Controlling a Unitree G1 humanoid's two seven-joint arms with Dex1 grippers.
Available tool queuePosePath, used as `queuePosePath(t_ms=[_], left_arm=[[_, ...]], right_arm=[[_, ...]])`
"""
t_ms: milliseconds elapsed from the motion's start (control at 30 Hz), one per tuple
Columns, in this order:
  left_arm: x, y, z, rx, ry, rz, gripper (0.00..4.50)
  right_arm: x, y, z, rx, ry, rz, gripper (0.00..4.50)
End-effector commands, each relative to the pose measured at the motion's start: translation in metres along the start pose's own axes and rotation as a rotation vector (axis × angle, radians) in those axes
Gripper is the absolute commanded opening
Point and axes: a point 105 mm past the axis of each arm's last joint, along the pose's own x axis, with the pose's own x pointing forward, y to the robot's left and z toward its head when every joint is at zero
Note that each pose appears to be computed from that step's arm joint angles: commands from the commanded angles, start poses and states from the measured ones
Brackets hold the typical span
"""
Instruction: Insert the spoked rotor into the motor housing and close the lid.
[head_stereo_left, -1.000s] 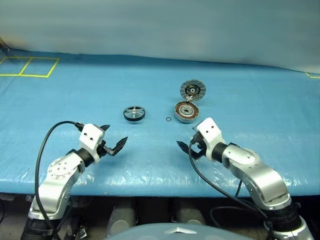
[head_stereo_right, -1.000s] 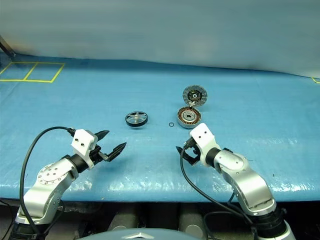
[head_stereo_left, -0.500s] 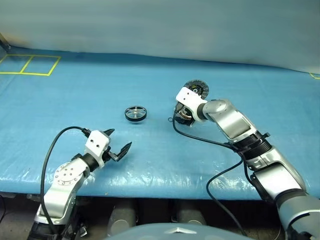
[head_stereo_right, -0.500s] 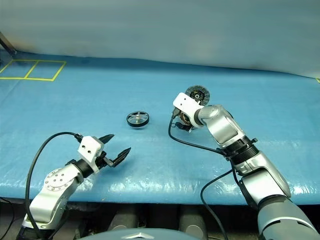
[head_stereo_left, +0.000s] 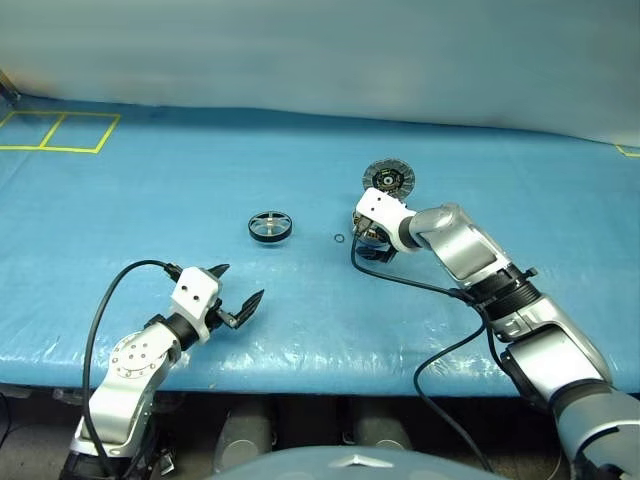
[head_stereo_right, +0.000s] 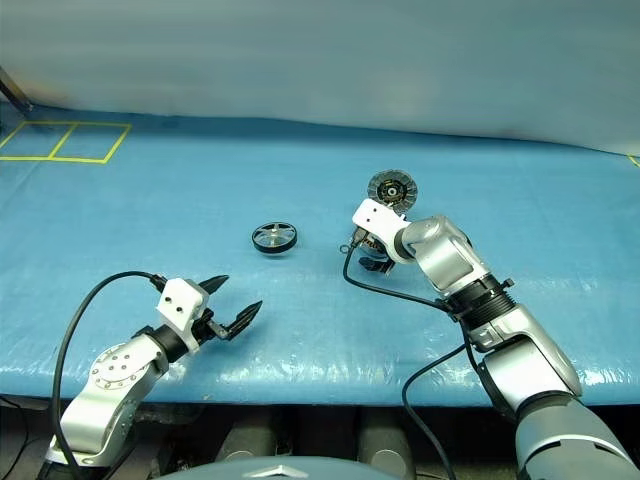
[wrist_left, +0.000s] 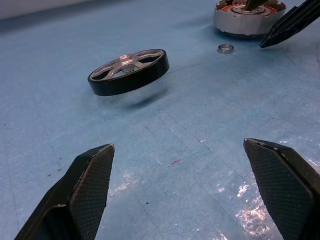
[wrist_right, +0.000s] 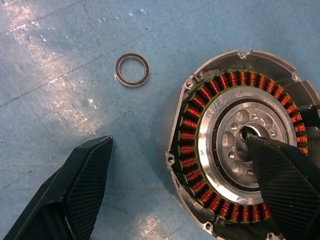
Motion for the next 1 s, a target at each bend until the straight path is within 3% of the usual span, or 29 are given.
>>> queuePosePath(t_ms=[33, 167, 200, 267, 433, 467, 667, 1000], left_arm=[[0.002, -0.002, 0.015, 0.035, -0.056, -0.005, 4.5], [0.003, -0.002, 0.016, 0.034, -0.059, -0.008, 4.5], [0.004, -0.003, 0.016, 0.034, -0.059, -0.009, 4.5], [0.005, -0.003, 0.016, 0.033, -0.062, -0.01, 4.5], [0.006, -0.004, 0.016, 0.031, -0.066, -0.007, 4.5], [0.005, -0.004, 0.016, 0.03, -0.066, -0.005, 4.5], [0.0, -0.001, 0.013, 0.025, -0.059, 0.013, 4.5], [-0.003, 0.0, 0.01, 0.016, -0.048, 0.018, 4.5]], right_arm=[[-0.003, -0.001, -0.003, 0.018, 0.005, 0.001, 4.48], [0.004, -0.002, -0.004, 0.068, 0.012, 0.013, 4.48], [0.006, -0.003, -0.003, 0.08, 0.012, 0.014, 4.31], [0.009, -0.004, -0.002, 0.094, 0.015, 0.019, 3.87], [0.014, -0.002, -0.002, 0.101, 0.037, 0.055, 2.28], [0.014, 0.001, -0.001, 0.105, 0.034, 0.069, 2.18], [0.007, 0.032, -0.005, 0.126, 0.011, 0.145, 1.99], [-0.024, 0.144, -0.016, 0.141, -0.036, 0.313, 1.99]])
